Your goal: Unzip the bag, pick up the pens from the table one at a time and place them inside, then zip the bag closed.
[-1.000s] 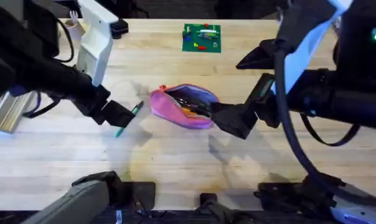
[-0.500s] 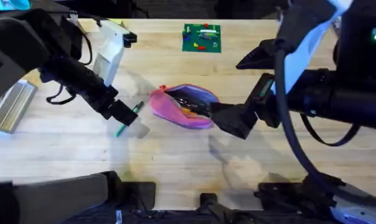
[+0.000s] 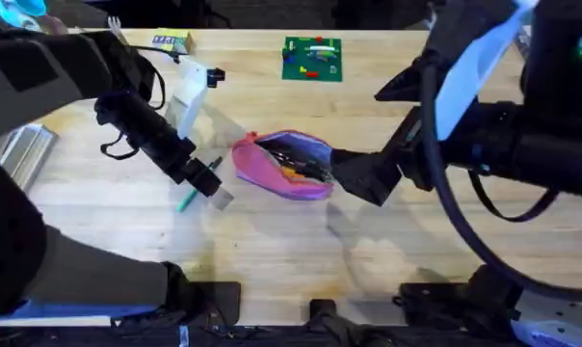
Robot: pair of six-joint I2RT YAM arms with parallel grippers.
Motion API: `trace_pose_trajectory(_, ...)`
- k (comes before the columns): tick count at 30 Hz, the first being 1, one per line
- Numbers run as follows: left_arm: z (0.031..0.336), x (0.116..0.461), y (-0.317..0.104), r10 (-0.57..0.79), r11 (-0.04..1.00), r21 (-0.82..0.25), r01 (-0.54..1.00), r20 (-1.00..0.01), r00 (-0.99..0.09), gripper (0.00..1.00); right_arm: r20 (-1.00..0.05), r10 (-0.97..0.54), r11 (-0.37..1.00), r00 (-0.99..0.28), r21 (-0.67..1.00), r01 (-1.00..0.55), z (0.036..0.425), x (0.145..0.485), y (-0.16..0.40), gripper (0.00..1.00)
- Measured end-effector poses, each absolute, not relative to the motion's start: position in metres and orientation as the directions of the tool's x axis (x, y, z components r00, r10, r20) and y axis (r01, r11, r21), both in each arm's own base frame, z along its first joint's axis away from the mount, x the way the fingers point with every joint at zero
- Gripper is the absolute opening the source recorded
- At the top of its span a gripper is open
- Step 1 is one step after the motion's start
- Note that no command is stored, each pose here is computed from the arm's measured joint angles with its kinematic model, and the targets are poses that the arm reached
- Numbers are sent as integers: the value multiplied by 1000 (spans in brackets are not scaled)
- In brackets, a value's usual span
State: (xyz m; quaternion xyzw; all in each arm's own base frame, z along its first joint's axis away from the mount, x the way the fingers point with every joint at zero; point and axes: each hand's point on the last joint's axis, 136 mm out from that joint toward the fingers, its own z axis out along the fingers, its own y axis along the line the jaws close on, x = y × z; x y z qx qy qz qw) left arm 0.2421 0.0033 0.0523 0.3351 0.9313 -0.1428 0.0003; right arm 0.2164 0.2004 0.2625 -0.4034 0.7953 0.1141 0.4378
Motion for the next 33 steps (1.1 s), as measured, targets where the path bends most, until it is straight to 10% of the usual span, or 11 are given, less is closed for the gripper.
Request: trace_pose_trajectory(33, 32, 266, 5, 670, 743, 4, 670, -3, -743, 998, -768, -559, 646, -312, -167, -745, 256, 213, 197, 998)
